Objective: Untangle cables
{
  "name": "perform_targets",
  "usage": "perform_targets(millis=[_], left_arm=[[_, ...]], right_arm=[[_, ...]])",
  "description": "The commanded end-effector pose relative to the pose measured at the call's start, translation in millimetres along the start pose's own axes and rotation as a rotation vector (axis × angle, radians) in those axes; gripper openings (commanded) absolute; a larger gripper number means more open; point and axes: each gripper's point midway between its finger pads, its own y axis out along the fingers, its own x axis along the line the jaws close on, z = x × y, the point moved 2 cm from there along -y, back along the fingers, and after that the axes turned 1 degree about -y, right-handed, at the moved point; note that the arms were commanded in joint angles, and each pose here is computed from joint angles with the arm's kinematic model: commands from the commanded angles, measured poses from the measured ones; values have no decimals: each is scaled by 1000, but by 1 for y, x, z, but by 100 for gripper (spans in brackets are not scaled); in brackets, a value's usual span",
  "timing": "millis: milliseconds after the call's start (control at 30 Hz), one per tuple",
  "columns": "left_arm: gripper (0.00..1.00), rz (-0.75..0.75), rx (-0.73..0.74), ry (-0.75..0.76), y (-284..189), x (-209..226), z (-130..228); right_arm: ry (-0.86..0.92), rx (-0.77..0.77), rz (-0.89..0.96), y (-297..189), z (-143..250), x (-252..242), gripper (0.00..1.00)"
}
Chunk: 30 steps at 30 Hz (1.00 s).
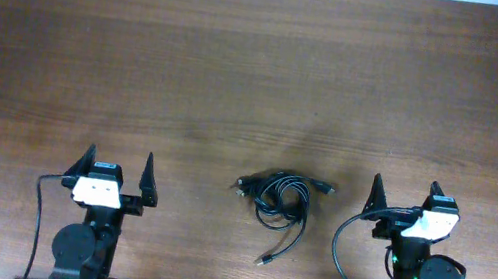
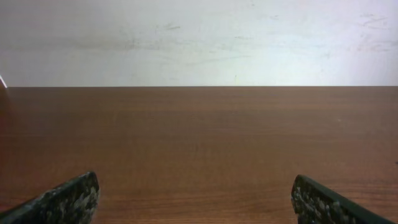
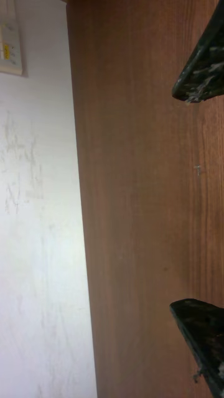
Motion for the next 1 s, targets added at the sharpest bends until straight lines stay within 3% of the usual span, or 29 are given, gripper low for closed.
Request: perform_targets(millis=[0, 967], left_arm=[[99, -14, 5, 15, 0, 3, 1], [99, 2, 6, 14, 0, 0, 2]], right_arm=[[-4, 0, 18, 0, 1, -3, 99], [-4, 0, 18, 0, 1, -3, 99]])
